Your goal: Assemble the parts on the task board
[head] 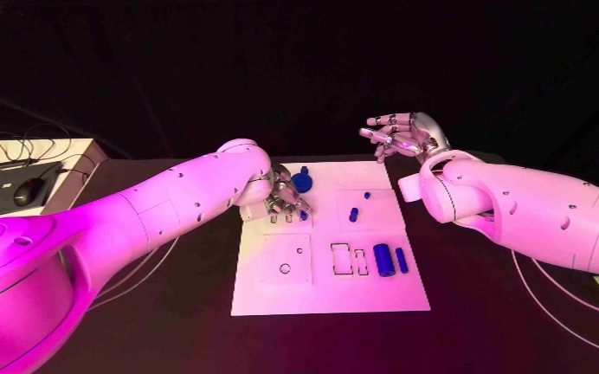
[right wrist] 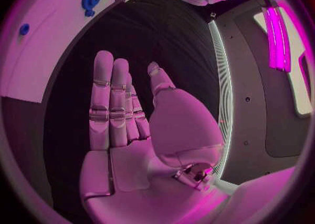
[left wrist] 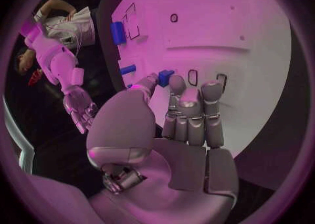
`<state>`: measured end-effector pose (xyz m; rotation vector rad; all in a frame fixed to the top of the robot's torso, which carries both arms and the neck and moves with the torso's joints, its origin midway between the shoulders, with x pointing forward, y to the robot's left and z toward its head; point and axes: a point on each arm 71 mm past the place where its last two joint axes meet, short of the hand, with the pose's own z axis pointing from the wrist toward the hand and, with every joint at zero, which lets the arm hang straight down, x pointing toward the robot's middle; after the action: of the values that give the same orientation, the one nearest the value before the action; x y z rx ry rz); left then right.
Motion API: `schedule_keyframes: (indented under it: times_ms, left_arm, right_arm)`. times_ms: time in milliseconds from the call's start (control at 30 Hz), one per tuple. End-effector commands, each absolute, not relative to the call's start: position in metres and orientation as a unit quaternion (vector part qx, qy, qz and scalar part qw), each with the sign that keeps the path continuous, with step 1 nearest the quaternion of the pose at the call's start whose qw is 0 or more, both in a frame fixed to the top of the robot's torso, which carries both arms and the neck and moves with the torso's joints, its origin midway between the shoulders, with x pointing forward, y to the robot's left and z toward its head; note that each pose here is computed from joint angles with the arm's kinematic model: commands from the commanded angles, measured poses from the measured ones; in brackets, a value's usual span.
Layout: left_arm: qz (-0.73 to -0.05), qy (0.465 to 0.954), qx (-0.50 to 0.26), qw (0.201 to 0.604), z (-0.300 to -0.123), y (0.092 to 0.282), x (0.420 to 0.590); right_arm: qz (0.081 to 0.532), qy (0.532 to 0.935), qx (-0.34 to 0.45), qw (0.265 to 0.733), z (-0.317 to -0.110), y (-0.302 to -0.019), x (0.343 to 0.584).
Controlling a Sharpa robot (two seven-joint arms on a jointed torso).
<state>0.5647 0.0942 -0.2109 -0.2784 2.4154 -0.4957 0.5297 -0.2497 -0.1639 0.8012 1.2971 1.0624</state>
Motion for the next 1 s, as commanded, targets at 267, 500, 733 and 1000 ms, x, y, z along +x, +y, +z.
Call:
schedule_keyframes:
  times_ms: [267,500,733,1000]
  left_arm:
    - [-0.202,0.921,-0.109,0.314,-0.213,0.094,0.563]
    - [-0.195,0.919,-0.114,0.322,-0.213,0.097,0.564]
    - [-0.198,0.915,-0.12,0.331,-0.212,0.1,0.562]
    - [-0.213,0.905,-0.136,0.343,-0.205,0.111,0.552]
  right_arm:
    - [0.461,0.563,0.338,0.597,-0.164,-0.248,0.53]
    - [0.46,0.564,0.338,0.597,-0.164,-0.248,0.53]
    - [0.46,0.564,0.338,0.597,-0.164,-0.249,0.531]
    - [0.458,0.564,0.338,0.598,-0.165,-0.251,0.53]
